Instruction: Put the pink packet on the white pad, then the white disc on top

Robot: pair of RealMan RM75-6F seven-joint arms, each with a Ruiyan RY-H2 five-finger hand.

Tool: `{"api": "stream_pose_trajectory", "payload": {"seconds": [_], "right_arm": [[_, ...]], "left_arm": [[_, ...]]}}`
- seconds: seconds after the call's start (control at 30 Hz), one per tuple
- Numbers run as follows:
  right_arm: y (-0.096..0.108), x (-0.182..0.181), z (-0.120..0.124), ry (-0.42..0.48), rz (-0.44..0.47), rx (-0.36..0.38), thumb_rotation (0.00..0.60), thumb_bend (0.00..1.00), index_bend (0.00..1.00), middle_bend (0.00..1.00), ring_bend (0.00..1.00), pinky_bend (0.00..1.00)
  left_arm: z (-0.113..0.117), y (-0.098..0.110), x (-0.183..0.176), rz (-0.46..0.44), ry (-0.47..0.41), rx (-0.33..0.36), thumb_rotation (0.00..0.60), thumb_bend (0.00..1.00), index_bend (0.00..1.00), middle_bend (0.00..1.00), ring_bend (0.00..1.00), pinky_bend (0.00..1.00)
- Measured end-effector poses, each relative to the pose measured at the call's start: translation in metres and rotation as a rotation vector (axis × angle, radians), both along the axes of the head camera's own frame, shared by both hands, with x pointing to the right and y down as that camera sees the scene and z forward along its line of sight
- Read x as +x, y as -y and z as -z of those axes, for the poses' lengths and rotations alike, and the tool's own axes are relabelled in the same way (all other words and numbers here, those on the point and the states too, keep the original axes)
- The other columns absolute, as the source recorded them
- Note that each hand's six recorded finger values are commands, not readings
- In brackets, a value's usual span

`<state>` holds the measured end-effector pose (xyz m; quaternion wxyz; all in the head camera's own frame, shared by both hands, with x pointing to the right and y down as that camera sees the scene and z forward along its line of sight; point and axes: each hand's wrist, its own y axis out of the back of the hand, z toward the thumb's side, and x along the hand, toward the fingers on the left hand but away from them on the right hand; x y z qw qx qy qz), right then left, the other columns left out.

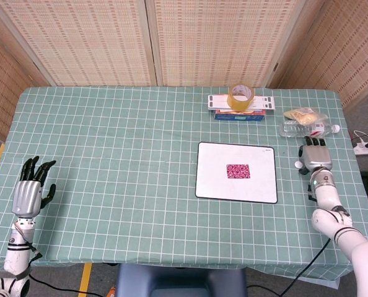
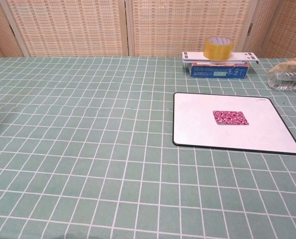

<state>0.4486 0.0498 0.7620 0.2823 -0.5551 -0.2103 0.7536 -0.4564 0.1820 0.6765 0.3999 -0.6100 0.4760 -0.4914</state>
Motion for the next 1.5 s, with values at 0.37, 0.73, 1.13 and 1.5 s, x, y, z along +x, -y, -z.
{"api": "stream_pose_trajectory", "payload": {"seconds": [0.37,0.73,1.13,1.5], "right_arm": [[-0.002,0.007,-0.003,-0.010,-0.019,-0.001,0.600,0.23,0.44,0.00,0.00,0.00],[-0.002,0.004,-0.009,-0.003,-0.026,-0.010,0.600,0.23,0.45,0.00,0.00,0.00],[0.000,-0.002,-0.013,0.007,-0.025,-0.017,0.600,0.24,0.46,0.00,0.00,0.00],[0.002,0.001,-0.014,0.005,-0.035,-0.018,0.600,0.24,0.47,0.00,0.00,0.00]], "left_arm": [[0.000,0.000,0.000,0.003,-0.013,-0.005,0.600,0.39,0.18,0.22,0.00,0.00],[-0.001,-0.001,0.000,0.002,-0.013,-0.009,0.600,0.39,0.18,0.22,0.00,0.00],[-0.001,0.000,-0.001,0.006,-0.015,-0.010,0.600,0.39,0.18,0.22,0.00,0.00],[-0.001,0.000,-0.001,0.007,-0.016,-0.013,0.600,0.39,0.18,0.22,0.00,0.00]]}}
